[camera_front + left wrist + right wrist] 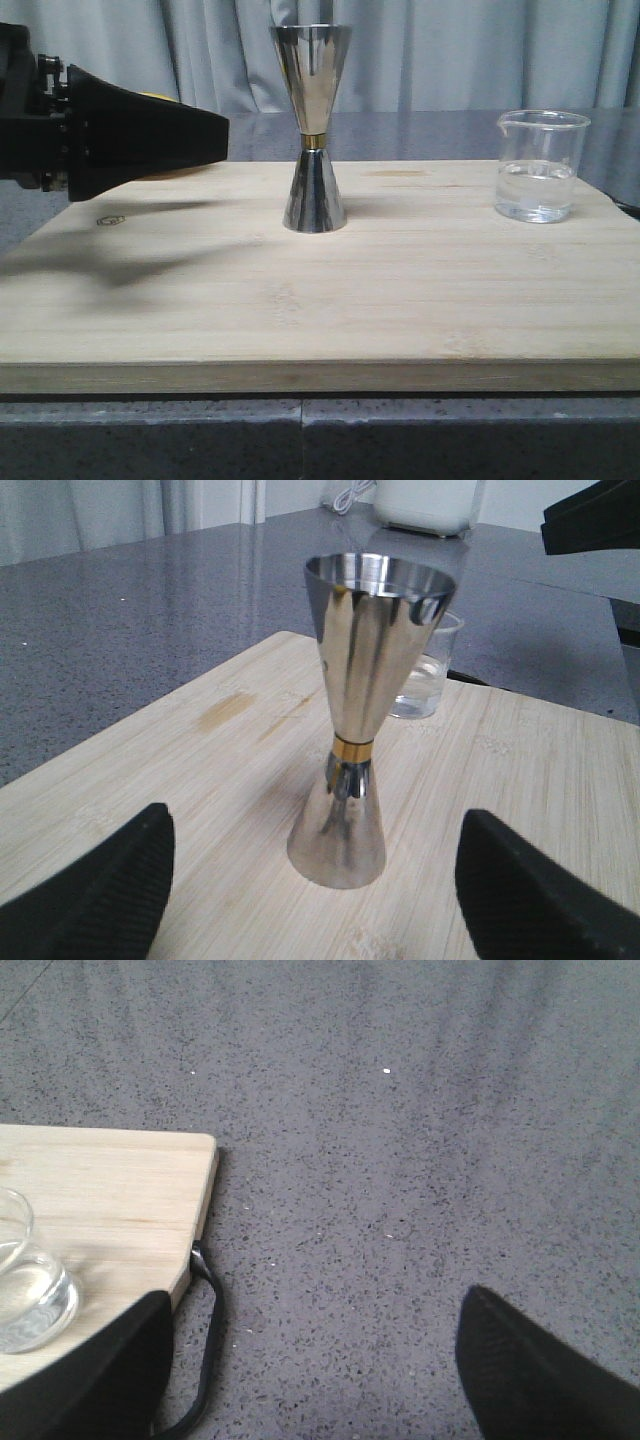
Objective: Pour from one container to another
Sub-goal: 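Move the left gripper toward the steel jigger and around its waist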
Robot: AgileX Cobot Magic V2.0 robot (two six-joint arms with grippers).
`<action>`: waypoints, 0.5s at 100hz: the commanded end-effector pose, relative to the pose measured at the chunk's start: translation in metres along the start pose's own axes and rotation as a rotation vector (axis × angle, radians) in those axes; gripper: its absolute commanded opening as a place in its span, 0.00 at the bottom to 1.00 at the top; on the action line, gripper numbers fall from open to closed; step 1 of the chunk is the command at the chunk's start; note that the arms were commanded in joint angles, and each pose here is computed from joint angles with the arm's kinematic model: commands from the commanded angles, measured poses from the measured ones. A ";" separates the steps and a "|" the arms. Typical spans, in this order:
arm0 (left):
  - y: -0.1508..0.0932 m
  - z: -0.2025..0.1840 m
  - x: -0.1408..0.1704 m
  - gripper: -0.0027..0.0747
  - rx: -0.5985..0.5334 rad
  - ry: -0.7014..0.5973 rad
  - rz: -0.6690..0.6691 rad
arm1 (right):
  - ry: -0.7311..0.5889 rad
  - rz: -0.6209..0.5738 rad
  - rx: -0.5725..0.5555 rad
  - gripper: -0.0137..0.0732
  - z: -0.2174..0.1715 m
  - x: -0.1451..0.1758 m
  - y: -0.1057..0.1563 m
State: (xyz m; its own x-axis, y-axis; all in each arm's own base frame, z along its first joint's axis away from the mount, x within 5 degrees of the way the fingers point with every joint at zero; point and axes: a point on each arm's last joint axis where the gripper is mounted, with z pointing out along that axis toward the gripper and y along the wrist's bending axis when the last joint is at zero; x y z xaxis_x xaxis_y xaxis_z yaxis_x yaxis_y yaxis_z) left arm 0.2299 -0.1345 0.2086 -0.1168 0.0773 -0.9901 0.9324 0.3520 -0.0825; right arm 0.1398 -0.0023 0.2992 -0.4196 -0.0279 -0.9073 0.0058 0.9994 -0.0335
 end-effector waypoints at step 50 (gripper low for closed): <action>0.002 0.043 -0.016 0.73 0.165 -0.129 0.004 | -0.105 -0.009 0.004 0.77 -0.002 -0.015 -0.001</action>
State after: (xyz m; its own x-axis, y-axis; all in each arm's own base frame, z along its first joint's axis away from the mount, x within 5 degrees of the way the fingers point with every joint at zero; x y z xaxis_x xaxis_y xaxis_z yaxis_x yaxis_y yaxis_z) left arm 0.2472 -0.1655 0.1958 -0.1336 0.0847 -0.9874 0.9599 0.2590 -0.1077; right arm 0.1404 -0.0023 0.2993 -0.4162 -0.0310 -0.9087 0.0045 0.9993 -0.0361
